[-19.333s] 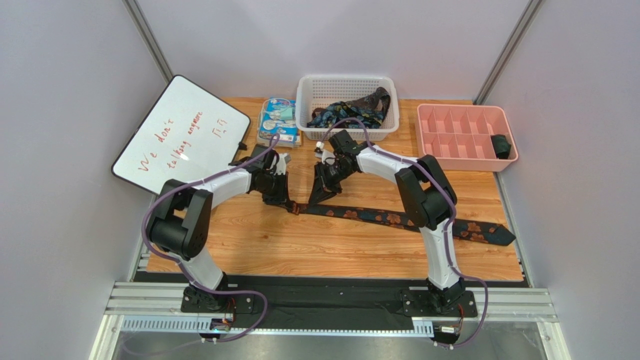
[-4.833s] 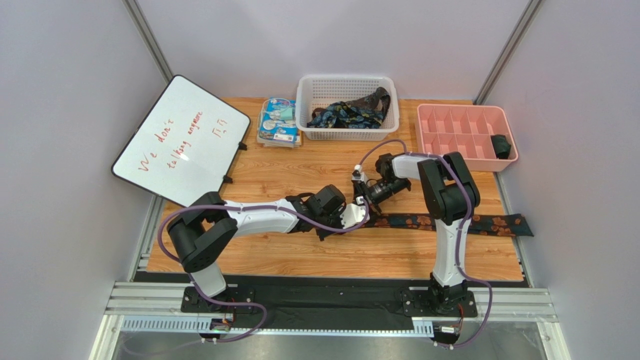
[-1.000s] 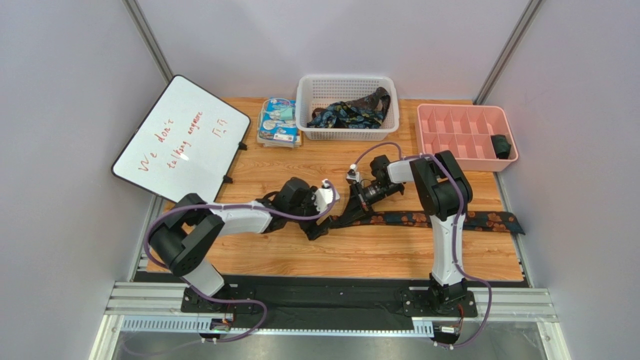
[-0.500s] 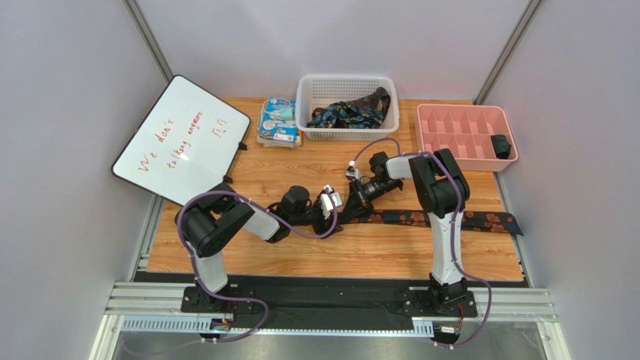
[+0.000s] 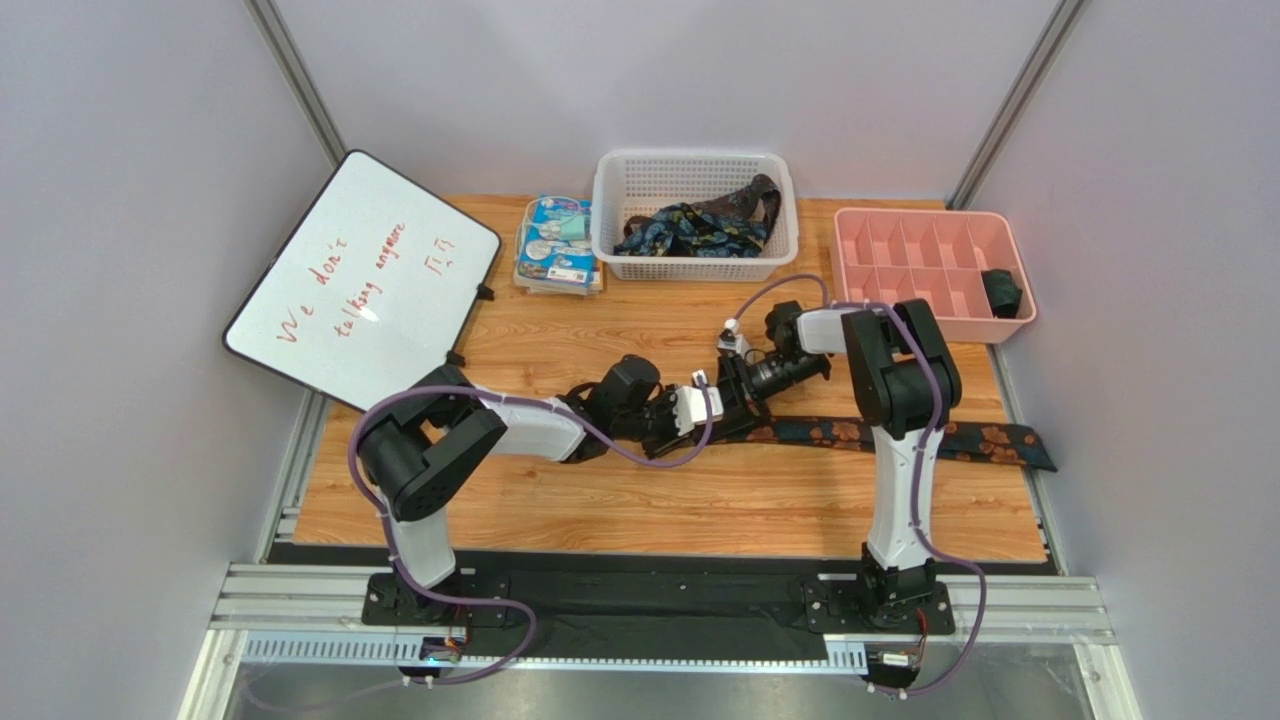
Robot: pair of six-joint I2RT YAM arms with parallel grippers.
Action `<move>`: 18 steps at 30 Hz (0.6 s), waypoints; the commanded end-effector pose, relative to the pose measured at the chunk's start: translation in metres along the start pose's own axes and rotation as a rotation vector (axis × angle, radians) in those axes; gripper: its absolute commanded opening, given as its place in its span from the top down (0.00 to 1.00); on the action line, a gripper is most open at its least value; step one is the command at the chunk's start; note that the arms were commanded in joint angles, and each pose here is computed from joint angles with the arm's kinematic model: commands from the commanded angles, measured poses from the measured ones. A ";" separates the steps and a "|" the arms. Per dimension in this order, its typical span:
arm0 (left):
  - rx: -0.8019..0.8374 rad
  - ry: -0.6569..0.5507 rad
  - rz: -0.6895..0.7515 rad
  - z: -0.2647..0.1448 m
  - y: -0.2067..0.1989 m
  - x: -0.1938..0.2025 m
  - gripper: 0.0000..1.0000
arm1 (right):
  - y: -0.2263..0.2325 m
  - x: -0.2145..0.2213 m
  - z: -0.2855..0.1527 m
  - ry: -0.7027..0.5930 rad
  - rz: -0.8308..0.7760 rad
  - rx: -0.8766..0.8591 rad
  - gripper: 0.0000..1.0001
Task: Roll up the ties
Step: Roll the tie at the center of the board.
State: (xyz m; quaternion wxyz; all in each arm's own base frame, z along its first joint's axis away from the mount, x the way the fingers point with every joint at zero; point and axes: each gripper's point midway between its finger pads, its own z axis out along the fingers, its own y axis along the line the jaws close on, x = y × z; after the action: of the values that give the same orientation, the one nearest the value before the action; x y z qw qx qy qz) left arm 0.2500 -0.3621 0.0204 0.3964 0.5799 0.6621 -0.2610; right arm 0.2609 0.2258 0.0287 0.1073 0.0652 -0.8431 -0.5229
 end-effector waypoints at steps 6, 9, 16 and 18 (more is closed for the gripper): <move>0.067 0.445 -0.043 -0.022 -0.019 0.046 0.72 | 0.013 0.011 -0.020 -0.041 0.043 0.026 0.52; 0.075 0.500 -0.046 -0.022 -0.024 0.047 0.70 | 0.016 0.010 -0.007 -0.033 0.050 -0.003 0.52; 0.072 0.543 -0.049 -0.019 -0.025 0.044 0.67 | 0.020 -0.005 0.015 -0.039 0.044 -0.041 0.55; 0.076 0.544 -0.047 -0.017 -0.026 0.043 0.67 | 0.019 -0.006 0.018 -0.042 0.034 -0.032 0.56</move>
State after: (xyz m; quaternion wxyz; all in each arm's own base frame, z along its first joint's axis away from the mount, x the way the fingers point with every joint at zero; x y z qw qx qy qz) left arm 0.2434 -0.3564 0.0196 0.2572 0.6179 0.7266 -0.1550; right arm 0.2507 0.2410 0.0388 0.1156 0.0406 -0.8472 -0.5170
